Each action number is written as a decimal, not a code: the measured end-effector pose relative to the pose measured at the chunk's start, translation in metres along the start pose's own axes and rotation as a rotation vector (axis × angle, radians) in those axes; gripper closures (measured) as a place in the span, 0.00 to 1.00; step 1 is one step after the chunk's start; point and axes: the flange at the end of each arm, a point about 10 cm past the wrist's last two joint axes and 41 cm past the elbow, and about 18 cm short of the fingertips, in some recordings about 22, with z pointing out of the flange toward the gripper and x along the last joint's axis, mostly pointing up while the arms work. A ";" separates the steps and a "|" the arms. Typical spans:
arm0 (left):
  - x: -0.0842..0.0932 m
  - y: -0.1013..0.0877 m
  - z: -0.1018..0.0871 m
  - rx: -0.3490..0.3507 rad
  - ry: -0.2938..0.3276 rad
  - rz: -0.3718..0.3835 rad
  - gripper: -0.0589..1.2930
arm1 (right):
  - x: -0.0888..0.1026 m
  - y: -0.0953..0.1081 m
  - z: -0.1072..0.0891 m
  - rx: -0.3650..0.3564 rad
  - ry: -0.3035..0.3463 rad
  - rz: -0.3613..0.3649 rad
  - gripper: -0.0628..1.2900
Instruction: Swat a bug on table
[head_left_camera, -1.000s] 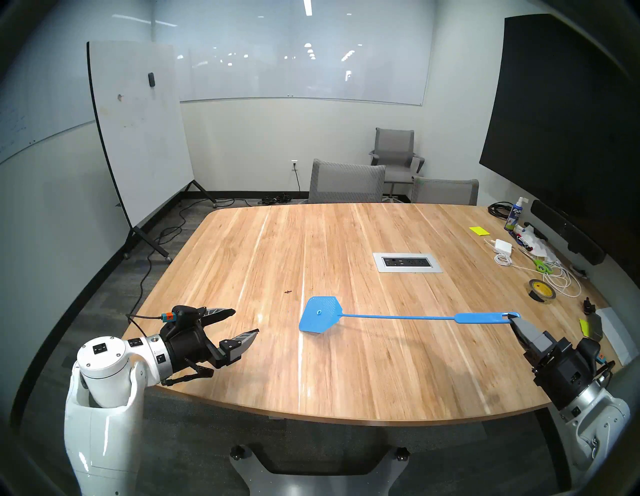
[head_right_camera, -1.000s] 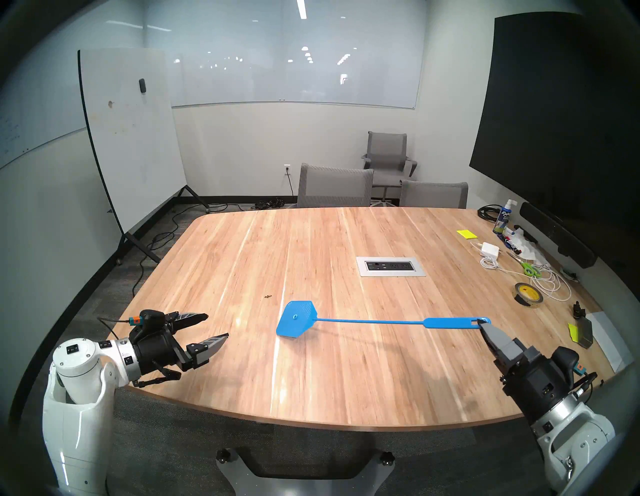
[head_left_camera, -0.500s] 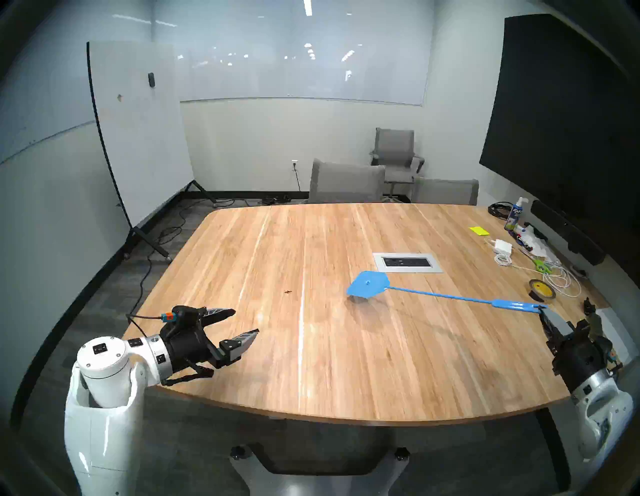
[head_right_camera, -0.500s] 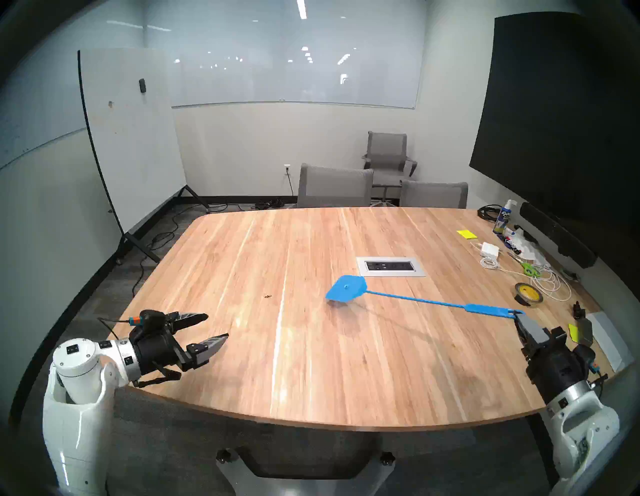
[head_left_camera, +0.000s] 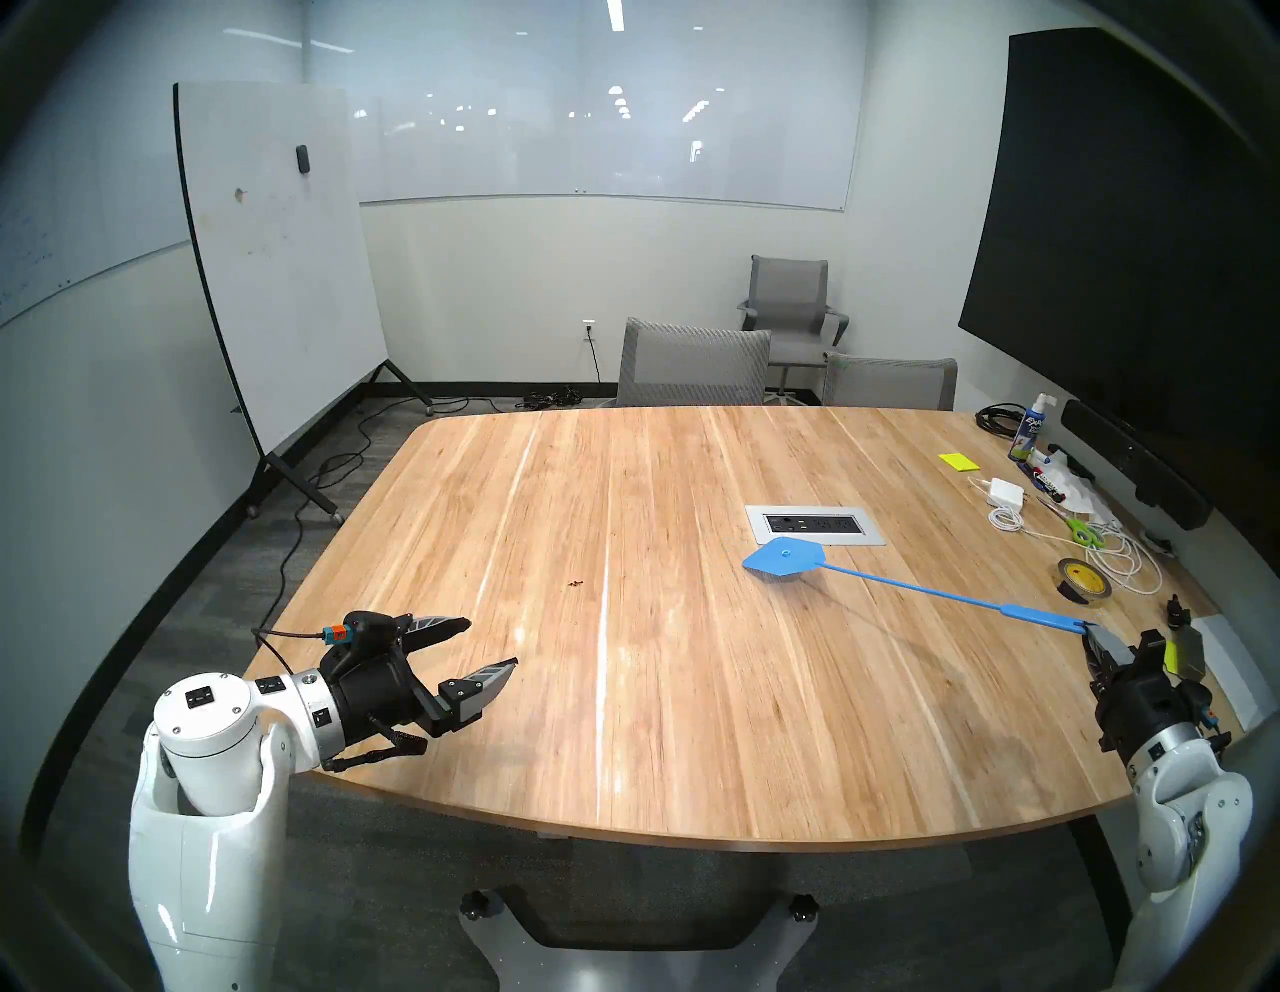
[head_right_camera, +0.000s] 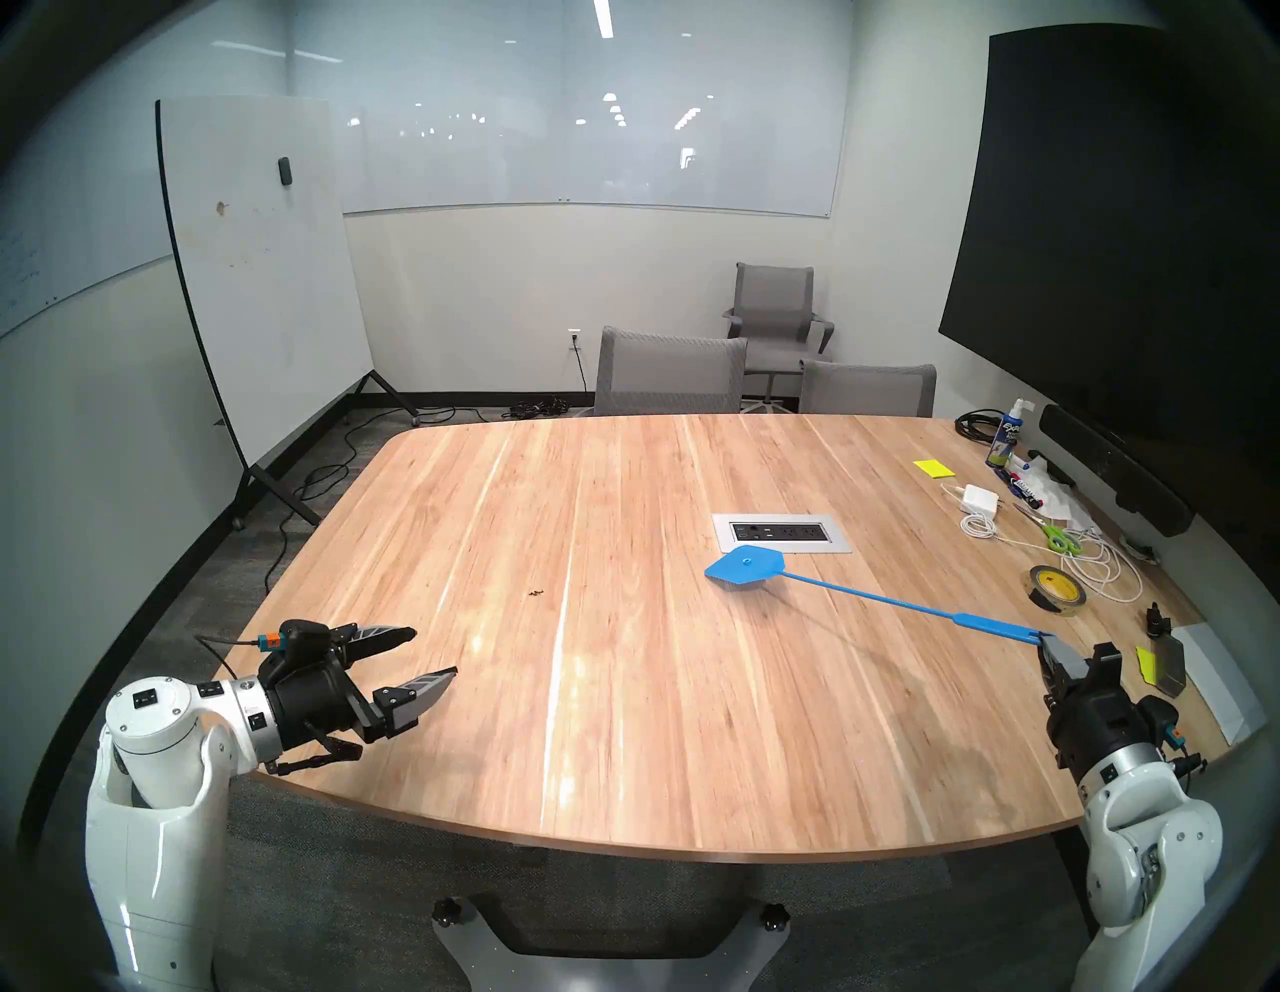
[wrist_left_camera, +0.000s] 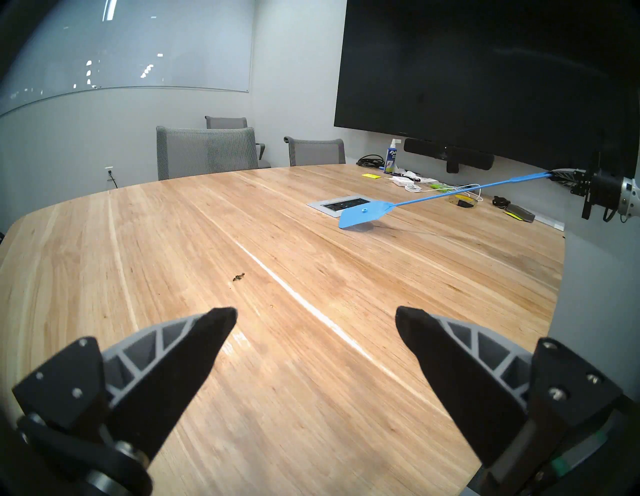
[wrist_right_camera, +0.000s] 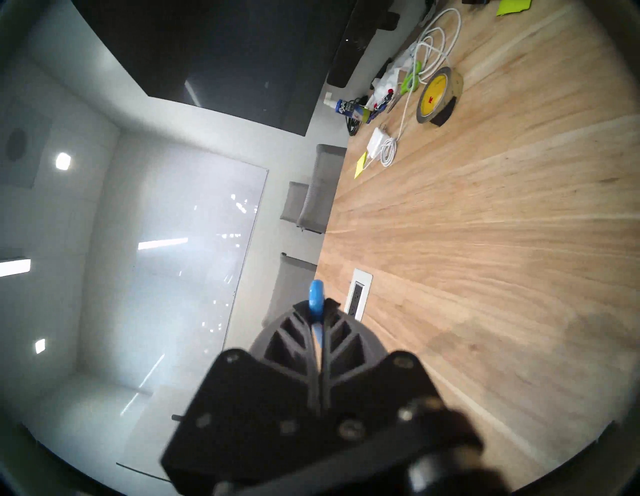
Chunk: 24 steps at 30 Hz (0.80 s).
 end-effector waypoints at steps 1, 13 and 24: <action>0.000 0.000 0.000 0.000 0.000 0.000 0.03 | -0.001 0.004 0.003 -0.016 -0.005 -0.003 0.97; 0.000 0.000 0.000 0.000 0.000 0.000 0.03 | -0.033 0.056 0.044 -0.184 -0.097 -0.083 0.97; 0.000 0.000 0.000 0.000 0.000 0.000 0.03 | -0.041 0.052 0.060 -0.164 -0.155 -0.178 0.97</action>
